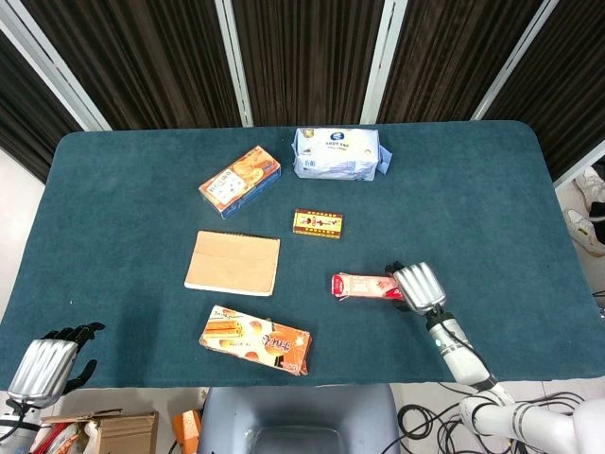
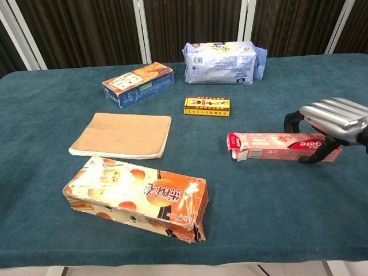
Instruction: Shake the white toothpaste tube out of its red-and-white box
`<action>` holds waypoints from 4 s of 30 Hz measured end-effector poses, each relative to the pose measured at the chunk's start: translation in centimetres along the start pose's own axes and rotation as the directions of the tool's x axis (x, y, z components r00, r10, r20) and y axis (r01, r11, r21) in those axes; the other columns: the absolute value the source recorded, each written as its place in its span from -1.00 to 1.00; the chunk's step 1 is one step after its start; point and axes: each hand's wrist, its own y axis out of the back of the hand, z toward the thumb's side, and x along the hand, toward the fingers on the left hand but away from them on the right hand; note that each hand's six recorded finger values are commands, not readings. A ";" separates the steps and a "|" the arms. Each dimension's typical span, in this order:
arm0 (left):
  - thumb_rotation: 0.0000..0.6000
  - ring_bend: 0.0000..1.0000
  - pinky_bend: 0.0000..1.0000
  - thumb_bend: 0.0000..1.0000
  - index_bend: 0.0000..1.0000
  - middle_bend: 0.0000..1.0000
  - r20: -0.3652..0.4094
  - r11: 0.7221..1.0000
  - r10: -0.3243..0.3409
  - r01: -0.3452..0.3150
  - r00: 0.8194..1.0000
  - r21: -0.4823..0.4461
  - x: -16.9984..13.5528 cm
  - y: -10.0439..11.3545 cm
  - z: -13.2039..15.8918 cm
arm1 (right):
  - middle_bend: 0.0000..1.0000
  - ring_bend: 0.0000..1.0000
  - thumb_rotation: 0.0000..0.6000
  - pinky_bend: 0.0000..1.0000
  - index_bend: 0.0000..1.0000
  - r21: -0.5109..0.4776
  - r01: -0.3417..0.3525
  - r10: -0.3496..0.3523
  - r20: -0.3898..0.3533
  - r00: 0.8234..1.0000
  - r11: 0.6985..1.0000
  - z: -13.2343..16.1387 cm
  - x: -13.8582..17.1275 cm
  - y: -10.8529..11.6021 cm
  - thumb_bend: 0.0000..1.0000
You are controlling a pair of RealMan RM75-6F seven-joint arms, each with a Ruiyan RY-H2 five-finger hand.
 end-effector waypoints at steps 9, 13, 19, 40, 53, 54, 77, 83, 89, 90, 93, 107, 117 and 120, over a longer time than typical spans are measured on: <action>1.00 -0.18 -0.03 -0.28 -0.38 -0.18 0.004 1.000 0.002 -0.002 1.000 -0.003 -0.1 0.1 0.0 | -0.11 0.79 1.00 0.74 -0.07 0.018 0.000 -0.001 0.012 1.000 1.000 -0.4 0.3 -0.1 -0.78; 1.00 -0.18 -0.03 -0.28 -0.38 -0.18 0.001 1.000 0.006 -0.006 1.000 -0.003 -0.1 0.1 0.0 | -0.11 0.79 1.00 0.74 -0.02 0.028 0.003 -0.003 0.015 1.000 1.000 -0.6 0.2 -0.1 -0.71; 1.00 -0.18 -0.03 -0.28 -0.38 -0.18 -0.003 1.000 0.005 -0.005 1.000 -0.003 -0.1 0.1 -0.1 | -0.06 0.79 1.00 0.74 0.22 0.063 0.018 -0.019 0.013 1.000 0.998 -0.8 0.1 -0.1 -0.13; 1.00 -0.18 -0.03 -0.28 -0.38 -0.18 0.000 1.000 0.009 -0.009 1.000 -0.005 -0.3 0.2 0.0 | 0.11 0.74 1.00 0.71 0.54 0.534 0.385 -0.285 -0.263 0.922 0.753 0.5 0.6 8.7 0.33; 1.00 -0.18 -0.03 -0.28 -0.38 -0.18 -0.004 1.000 0.009 -0.009 1.000 -0.006 -0.3 0.3 -0.1 | 0.12 0.72 1.00 0.70 0.54 0.656 0.485 -0.224 -0.444 0.868 0.578 0.7 0.6 9.0 0.33; 1.00 -0.18 -0.03 -0.28 -0.38 -0.18 -0.005 1.000 0.009 -0.009 1.000 -0.006 -0.4 0.3 -0.1 | 0.12 0.72 1.00 0.70 0.53 0.656 0.486 -0.225 -0.445 0.867 0.578 0.7 0.6 9.0 0.33; 1.00 -0.18 -0.03 -0.28 -0.38 -0.18 -0.010 1.000 0.006 -0.006 1.000 -0.007 -0.4 0.3 -0.1 | 0.12 0.71 1.00 0.69 0.33 0.496 0.230 -0.180 -0.148 0.972 0.837 -3.1 3.4 13.2 0.32; 1.00 -0.18 -0.03 -0.28 -0.38 -0.18 -0.004 1.000 -0.003 0.003 1.000 0.000 -0.3 0.0 0.1 | 0.12 0.71 1.00 0.69 0.31 0.435 0.138 -0.134 -0.040 0.990 0.890 -4.7 2.8 12.2 0.30; 1.00 -0.18 -0.03 -0.28 -0.38 -0.18 -0.005 1.000 -0.007 0.008 1.000 0.002 -0.2 -0.1 0.1 | 0.12 0.71 1.00 0.69 0.23 0.369 0.061 -0.069 0.008 0.998 0.927 -4.6 0.4 7.6 0.27; 1.00 -0.18 -0.03 -0.28 -0.38 -0.18 -0.005 1.000 -0.009 0.009 1.000 0.003 -0.2 -0.1 0.1 | 0.12 0.71 1.00 0.69 0.20 0.358 0.046 -0.055 0.015 0.998 0.933 -4.5 0.0 6.7 0.24; 1.00 -0.18 -0.03 -0.28 -0.38 -0.18 -0.005 1.000 -0.008 0.008 1.000 0.003 -0.2 -0.1 0.0 | 0.11 0.71 1.00 0.69 0.16 0.320 0.005 -0.017 0.032 0.999 0.947 -4.0 -1.1 4.2 0.16; 1.00 -0.18 -0.03 -0.28 -0.38 -0.18 -0.001 1.000 -0.013 0.013 1.000 0.006 0.0 -0.2 0.1 | -0.26 0.70 1.00 0.67 -0.37 0.167 0.076 -0.081 0.022 0.997 0.983 -3.4 -1.4 2.0 -0.54; 1.00 -0.18 -0.03 -0.28 -0.38 -0.18 -0.006 1.000 -0.012 0.012 1.000 0.007 -0.1 -0.2 0.0 | -0.43 0.65 1.00 0.63 -0.88 0.145 0.067 -0.069 0.009 0.998 0.987 -3.9 0.2 2.5 -0.57; 1.00 -0.18 -0.02 -0.28 -0.38 -0.18 -0.008 1.000 -0.010 0.010 1.000 0.007 -0.2 -0.1 0.0 | -0.22 0.46 1.00 0.58 -0.42 0.115 0.104 -0.105 -0.002 0.995 0.988 -3.6 1.0 3.4 -0.57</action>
